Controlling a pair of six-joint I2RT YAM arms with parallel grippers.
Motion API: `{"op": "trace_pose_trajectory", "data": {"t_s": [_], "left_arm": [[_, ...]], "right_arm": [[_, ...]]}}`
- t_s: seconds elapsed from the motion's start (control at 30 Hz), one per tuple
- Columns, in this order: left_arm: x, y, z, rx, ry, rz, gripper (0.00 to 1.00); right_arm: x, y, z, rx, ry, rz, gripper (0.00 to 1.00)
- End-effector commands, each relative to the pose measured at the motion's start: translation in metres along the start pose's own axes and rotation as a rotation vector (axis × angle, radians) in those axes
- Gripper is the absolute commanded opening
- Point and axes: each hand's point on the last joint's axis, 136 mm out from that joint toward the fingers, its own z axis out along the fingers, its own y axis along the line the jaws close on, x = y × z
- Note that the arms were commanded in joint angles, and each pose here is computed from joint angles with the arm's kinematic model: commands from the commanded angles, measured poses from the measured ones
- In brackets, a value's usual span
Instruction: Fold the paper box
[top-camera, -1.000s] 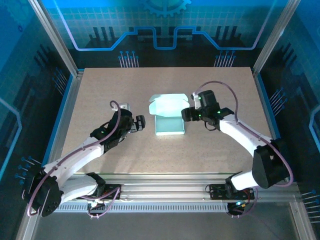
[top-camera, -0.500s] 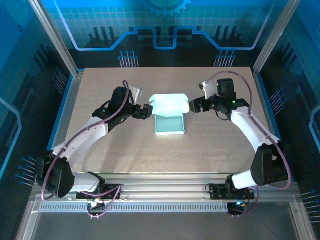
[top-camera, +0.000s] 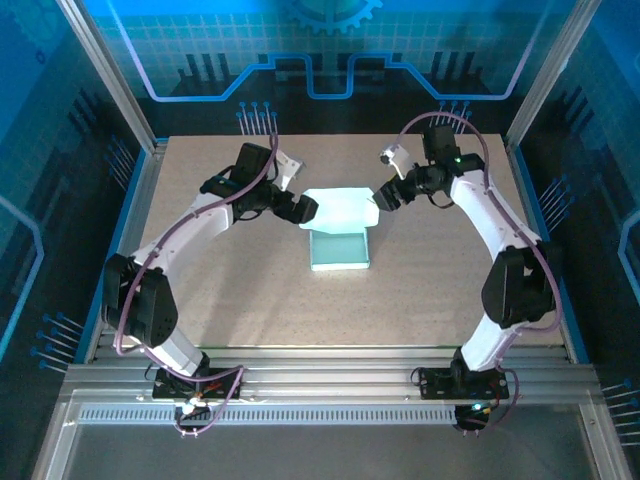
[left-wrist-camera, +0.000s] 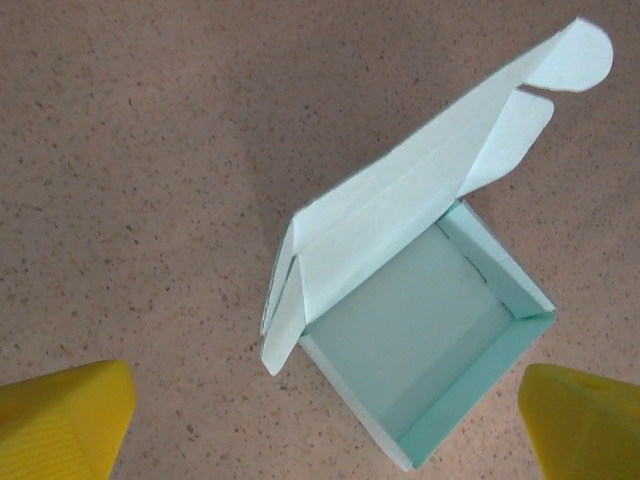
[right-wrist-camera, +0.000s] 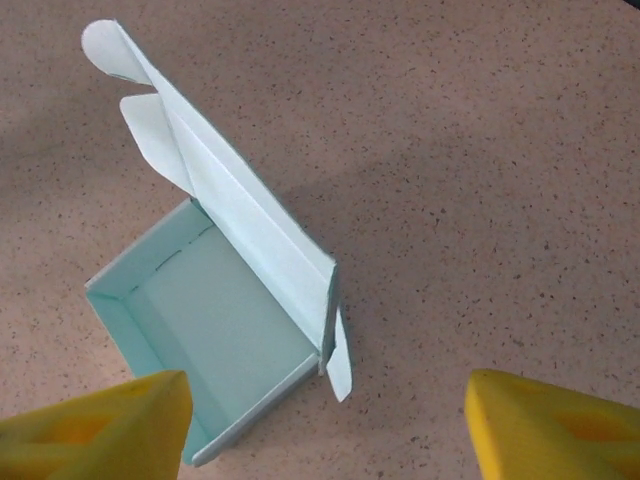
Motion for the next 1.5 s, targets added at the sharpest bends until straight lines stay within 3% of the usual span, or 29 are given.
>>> {"op": "trace_pose_trajectory", "data": {"t_s": [0.0,0.17,0.43,0.57,0.77,1.2,1.47], "left_arm": [[0.006,-0.001,-0.005,0.055,0.037,-0.020,0.99],[0.006,0.004,-0.014,0.113,0.002,-0.140,0.99],[0.017,0.005,-0.018,0.099,0.004,-0.157,0.99],[0.023,0.004,-0.018,0.101,0.014,-0.159,0.99],[0.023,0.003,-0.019,0.104,0.005,-0.155,0.99],[0.024,0.001,-0.016,0.118,0.003,-0.158,0.99],[0.015,-0.006,-0.015,0.170,-0.029,-0.102,0.99]], "right_arm": [[0.008,0.011,0.011,-0.077,0.065,-0.056,0.70],[0.003,0.011,0.026,-0.159,0.078,-0.059,0.60],[0.020,0.007,0.058,-0.200,0.190,-0.070,0.53],[0.028,0.007,0.069,-0.216,0.206,-0.084,0.37],[0.024,0.014,0.063,-0.252,0.187,-0.085,0.33],[0.021,0.023,0.052,-0.270,0.193,-0.092,0.01],[0.022,0.025,0.050,-0.237,0.206,-0.130,0.00]]}}
